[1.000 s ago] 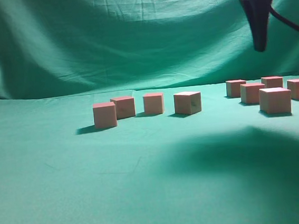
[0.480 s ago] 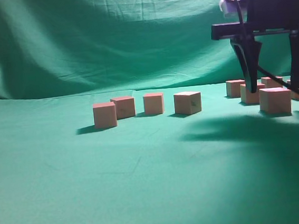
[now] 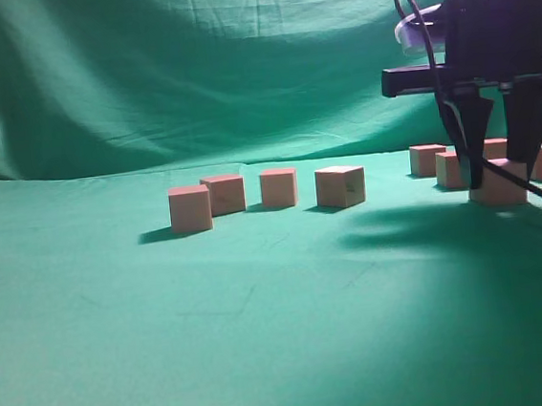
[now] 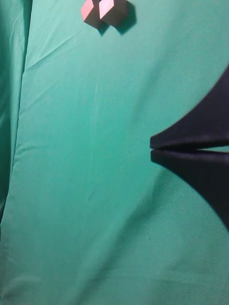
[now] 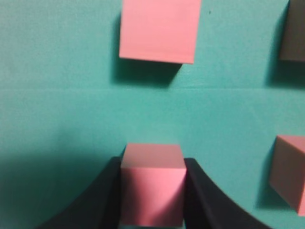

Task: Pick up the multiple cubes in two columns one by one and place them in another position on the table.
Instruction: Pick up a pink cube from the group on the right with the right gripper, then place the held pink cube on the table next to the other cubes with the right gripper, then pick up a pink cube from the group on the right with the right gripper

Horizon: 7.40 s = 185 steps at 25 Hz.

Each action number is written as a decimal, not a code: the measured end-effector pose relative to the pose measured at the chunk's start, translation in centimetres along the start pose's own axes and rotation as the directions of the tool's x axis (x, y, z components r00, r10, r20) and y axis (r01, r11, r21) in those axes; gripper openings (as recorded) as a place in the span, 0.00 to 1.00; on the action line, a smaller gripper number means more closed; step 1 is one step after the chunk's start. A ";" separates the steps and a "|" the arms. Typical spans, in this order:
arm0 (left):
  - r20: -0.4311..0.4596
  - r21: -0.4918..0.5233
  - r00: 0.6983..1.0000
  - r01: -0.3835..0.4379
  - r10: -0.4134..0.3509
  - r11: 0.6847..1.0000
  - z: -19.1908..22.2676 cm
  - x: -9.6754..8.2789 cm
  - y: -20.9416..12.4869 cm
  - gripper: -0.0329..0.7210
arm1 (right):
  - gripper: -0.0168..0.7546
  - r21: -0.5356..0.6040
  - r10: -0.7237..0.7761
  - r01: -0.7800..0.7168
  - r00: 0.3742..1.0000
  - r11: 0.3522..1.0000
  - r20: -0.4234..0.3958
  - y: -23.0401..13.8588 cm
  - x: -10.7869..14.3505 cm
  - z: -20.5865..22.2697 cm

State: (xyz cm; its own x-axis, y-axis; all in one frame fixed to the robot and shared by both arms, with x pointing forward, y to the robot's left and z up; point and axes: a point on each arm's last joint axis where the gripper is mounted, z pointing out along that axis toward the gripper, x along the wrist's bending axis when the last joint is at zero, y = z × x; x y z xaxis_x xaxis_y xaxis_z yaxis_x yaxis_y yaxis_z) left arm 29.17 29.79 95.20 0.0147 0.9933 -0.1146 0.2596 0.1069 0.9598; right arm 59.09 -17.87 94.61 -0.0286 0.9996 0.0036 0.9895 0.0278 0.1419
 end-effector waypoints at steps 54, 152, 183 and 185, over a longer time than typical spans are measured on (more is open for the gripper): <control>0.000 0.000 1.000 0.000 0.000 1.000 0.0 0.0 0.0 0.04 | 0.36 -0.073 -0.730 0.730 0.663 0.680 -0.163 -2.5 21.4 -4.5; 0.000 0.000 1.000 0.000 0.000 1.000 0.0 0.0 0.0 0.04 | 0.71 -0.088 0.075 -0.070 0.996 0.994 0.052 -1.9 -9.4 -3.3; 0.000 0.000 1.000 0.000 0.000 1.000 0.0 0.0 0.0 0.04 | 0.36 -0.063 -0.097 0.090 0.988 0.994 -0.121 -0.5 -6.4 -4.9; 0.000 0.000 1.000 0.000 0.000 1.000 0.0 0.0 0.0 0.04 | 0.36 -0.073 -0.216 0.206 0.961 0.976 -0.175 -0.8 -4.0 -6.9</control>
State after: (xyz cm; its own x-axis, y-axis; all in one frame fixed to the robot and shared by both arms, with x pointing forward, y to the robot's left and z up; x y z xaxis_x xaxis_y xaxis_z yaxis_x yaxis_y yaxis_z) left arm 29.17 29.79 95.20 0.0147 0.9933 -0.1146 0.2596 0.1069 0.9598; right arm 57.42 -21.96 101.32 -0.2660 0.9528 0.1466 0.9493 0.2324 0.2116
